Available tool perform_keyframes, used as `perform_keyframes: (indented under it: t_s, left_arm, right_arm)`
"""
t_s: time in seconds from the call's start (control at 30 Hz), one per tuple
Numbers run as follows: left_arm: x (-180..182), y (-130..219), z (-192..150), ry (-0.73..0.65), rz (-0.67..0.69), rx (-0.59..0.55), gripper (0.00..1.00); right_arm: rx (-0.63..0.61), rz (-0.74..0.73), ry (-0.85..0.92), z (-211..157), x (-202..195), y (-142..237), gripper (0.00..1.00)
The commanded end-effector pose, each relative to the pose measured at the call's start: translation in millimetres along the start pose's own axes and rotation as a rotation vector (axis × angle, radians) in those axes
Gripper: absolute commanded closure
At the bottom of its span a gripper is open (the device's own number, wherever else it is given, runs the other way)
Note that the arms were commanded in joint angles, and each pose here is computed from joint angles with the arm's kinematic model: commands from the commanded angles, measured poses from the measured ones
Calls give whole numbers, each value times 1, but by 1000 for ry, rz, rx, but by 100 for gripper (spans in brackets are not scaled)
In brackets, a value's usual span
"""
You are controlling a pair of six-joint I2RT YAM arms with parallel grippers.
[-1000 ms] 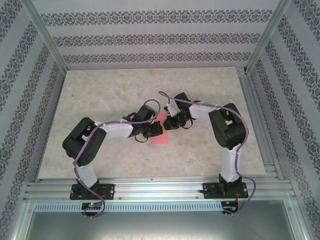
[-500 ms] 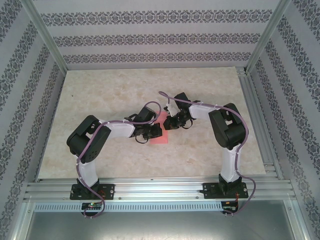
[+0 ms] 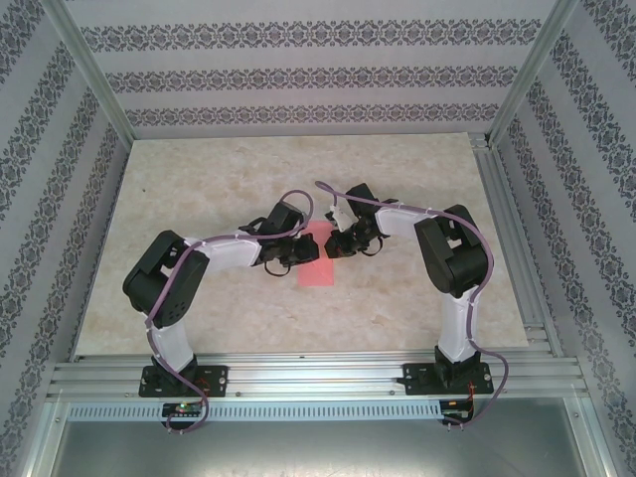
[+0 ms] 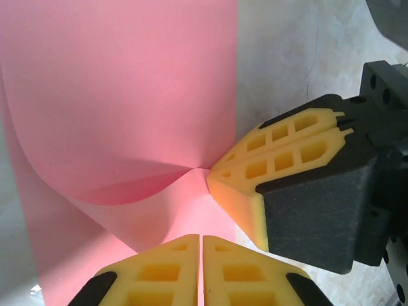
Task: Fold a paper plane with a square sheet of paper (pick it up from the middle)
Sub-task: Fold the triangle a second time at the center of the table.
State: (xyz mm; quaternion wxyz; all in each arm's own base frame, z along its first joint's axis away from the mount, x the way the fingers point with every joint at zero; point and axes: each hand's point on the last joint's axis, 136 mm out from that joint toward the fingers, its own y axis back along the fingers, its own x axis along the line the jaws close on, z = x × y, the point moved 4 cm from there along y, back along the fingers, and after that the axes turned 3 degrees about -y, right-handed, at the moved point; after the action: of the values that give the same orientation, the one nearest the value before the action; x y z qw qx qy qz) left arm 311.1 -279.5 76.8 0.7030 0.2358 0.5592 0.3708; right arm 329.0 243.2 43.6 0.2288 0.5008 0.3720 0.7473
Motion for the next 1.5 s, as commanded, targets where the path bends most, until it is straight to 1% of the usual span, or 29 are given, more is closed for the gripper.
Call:
perform_keyframes:
  t_s: [0.0, 0.1, 0.33, 0.47, 0.57, 0.67, 0.77, 0.83, 0.93, 1.1, 1.23, 1.33, 1.4, 1.47]
  left_arm:
    - [-4, -2, 7, -14, -31, -5, 88]
    - [1, -8, 3, 1, -22, 12, 88]
    - [36, -23, -15, 24, 97, 50, 89]
    - [43, -26, -18, 29, 123, 62, 89]
    - [37, -18, -14, 22, 121, 39, 89]
    - [22, -10, -5, 4, 77, 27, 88]
    - [6, 4, 8, -27, 54, -14, 88]
    - [2, 11, 14, -42, 64, -34, 88]
    - [2, 11, 17, -42, 59, -41, 88]
    - [15, -4, 12, -20, 85, -14, 88]
    - [36, -12, 3, 1, 159, -6, 89]
    - [52, -19, -7, 15, 203, 20, 90]
    - [58, -24, -12, 26, 205, 31, 90]
    - [55, -25, -13, 29, 182, 35, 90]
  right_arm:
    - [58, -106, 3, -13, -21, -19, 93]
    - [62, -106, 0, -14, -21, -19, 93]
    - [67, -107, -1, -16, -21, -20, 93]
    - [62, -110, -1, -14, -21, -19, 93]
    - [62, -111, -3, -14, -21, -19, 93]
    - [59, -108, -2, -13, -20, -19, 93]
    - [63, -109, -2, -14, -21, -21, 93]
    - [64, -107, -2, -14, -21, -22, 93]
    - [66, -107, -3, -14, -21, -23, 93]
    - [67, -105, 1, -13, -19, -24, 93]
    - [69, -105, 1, -13, -19, -25, 93]
    - [69, -106, 0, -13, -20, -24, 93]
    - [69, -109, 2, -13, -19, -24, 93]
    - [68, -111, 2, -13, -19, -23, 93]
